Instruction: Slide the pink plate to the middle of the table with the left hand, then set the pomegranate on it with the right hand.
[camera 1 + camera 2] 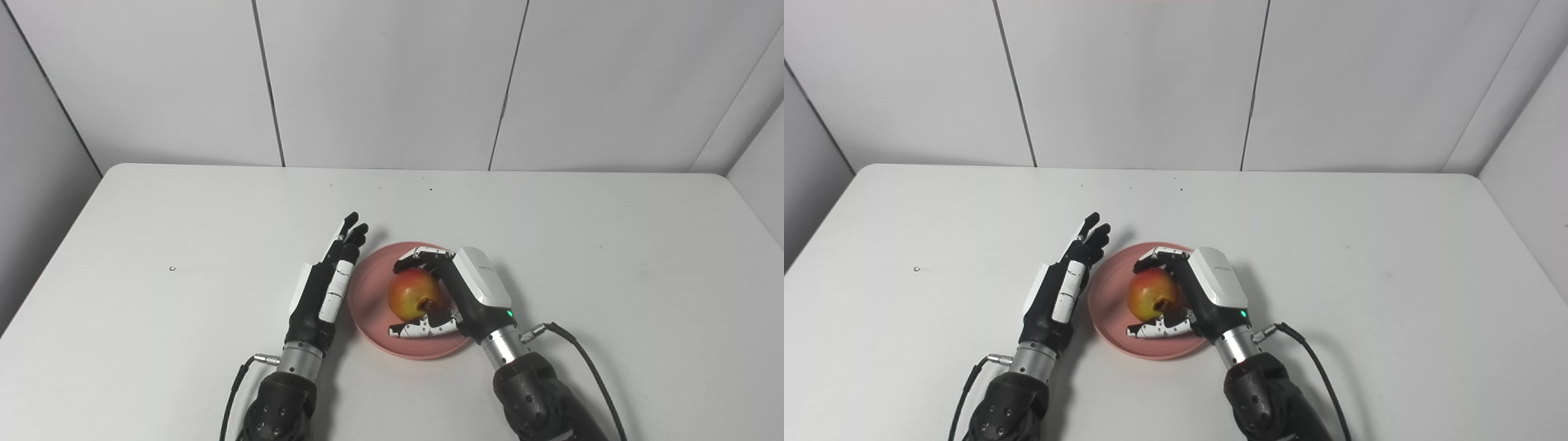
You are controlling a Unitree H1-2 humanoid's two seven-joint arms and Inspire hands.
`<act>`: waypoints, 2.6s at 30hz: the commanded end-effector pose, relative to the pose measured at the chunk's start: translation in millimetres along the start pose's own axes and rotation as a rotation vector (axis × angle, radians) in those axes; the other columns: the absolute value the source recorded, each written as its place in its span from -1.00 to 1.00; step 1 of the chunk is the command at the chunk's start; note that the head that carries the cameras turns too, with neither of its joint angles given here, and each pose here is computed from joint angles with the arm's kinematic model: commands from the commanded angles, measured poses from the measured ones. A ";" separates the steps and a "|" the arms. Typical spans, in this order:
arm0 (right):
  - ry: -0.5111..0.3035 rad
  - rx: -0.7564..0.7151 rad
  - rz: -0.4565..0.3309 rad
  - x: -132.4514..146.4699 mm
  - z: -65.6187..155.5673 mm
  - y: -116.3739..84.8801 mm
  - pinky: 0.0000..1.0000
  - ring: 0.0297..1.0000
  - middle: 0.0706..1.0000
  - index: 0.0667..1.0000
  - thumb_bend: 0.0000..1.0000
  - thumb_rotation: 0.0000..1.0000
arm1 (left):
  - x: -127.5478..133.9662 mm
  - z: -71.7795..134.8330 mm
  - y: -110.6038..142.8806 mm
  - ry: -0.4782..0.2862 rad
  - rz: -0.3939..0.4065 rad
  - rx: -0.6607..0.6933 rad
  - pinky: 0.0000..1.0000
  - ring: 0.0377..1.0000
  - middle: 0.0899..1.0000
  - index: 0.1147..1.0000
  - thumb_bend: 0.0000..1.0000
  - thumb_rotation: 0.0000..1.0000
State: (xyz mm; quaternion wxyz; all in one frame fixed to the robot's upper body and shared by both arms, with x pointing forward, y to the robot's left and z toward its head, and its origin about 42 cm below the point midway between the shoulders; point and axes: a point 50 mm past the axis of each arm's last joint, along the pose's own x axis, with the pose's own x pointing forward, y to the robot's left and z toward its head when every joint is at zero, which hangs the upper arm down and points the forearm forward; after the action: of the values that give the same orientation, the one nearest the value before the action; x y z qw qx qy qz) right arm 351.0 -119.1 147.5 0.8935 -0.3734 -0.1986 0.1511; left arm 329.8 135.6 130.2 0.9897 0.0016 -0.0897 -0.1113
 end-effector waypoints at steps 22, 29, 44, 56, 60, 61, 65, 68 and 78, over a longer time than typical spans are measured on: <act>-0.123 -0.020 -0.005 0.8 8.9 -14.2 0.79 0.77 0.68 0.40 0.33 -0.02 | 13.8 19.5 -3.6 -0.084 -0.009 0.002 0.97 0.92 0.88 0.88 0.40 1.00; -0.125 -0.013 -0.017 -0.3 9.6 -14.0 0.80 0.79 0.74 0.41 0.35 -0.03 | 13.7 20.0 -3.5 -0.086 -0.002 0.003 0.95 0.89 0.86 0.86 0.36 1.00; -0.131 0.043 -0.044 -6.0 16.4 -17.1 0.86 0.87 0.83 0.58 0.33 0.26 | 12.7 20.5 -3.4 -0.079 -0.001 0.004 0.97 0.90 0.87 0.87 0.39 1.00; -0.060 0.273 -0.200 -20.4 10.6 -22.2 0.77 0.91 0.95 0.94 0.33 0.76 | 11.4 21.2 -1.5 -0.067 -0.002 0.021 0.97 0.93 0.89 0.89 0.42 1.00; -0.015 0.340 -0.214 -24.4 7.8 -22.3 0.86 0.96 0.99 0.99 0.39 0.97 | 11.2 22.3 -0.7 -0.063 -0.003 0.032 1.00 0.96 0.93 0.92 0.43 1.00; -0.009 0.358 -0.218 -25.0 7.2 -22.4 0.89 0.97 1.00 1.00 0.38 0.99 | 11.1 22.5 -0.6 -0.062 -0.003 0.033 1.00 0.97 0.94 0.93 0.43 1.00; -0.001 0.426 -0.245 -25.1 2.3 -22.1 0.93 0.98 0.99 1.00 0.35 1.00 | 10.6 22.8 0.3 -0.055 -0.005 0.050 1.00 1.00 0.98 0.97 0.46 1.00; 0.010 0.522 -0.269 -24.4 -1.0 -20.1 0.93 0.97 0.99 0.99 0.38 1.00 | 10.4 23.6 1.4 -0.054 -0.002 0.055 1.00 1.00 1.00 1.00 0.48 1.00; 0.053 0.702 -0.330 -23.8 -4.2 -18.2 1.00 0.99 0.99 0.99 0.39 1.00 | 9.2 23.5 4.8 -0.048 0.063 0.051 1.00 1.00 1.00 1.00 0.52 1.00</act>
State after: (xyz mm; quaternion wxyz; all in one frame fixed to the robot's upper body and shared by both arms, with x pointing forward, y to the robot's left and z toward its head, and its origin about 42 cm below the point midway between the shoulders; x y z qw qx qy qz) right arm 329.9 -146.1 138.8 0.9888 -0.0249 -0.1376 0.0531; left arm 330.8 143.3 136.3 0.9919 0.0292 -0.0853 -0.0901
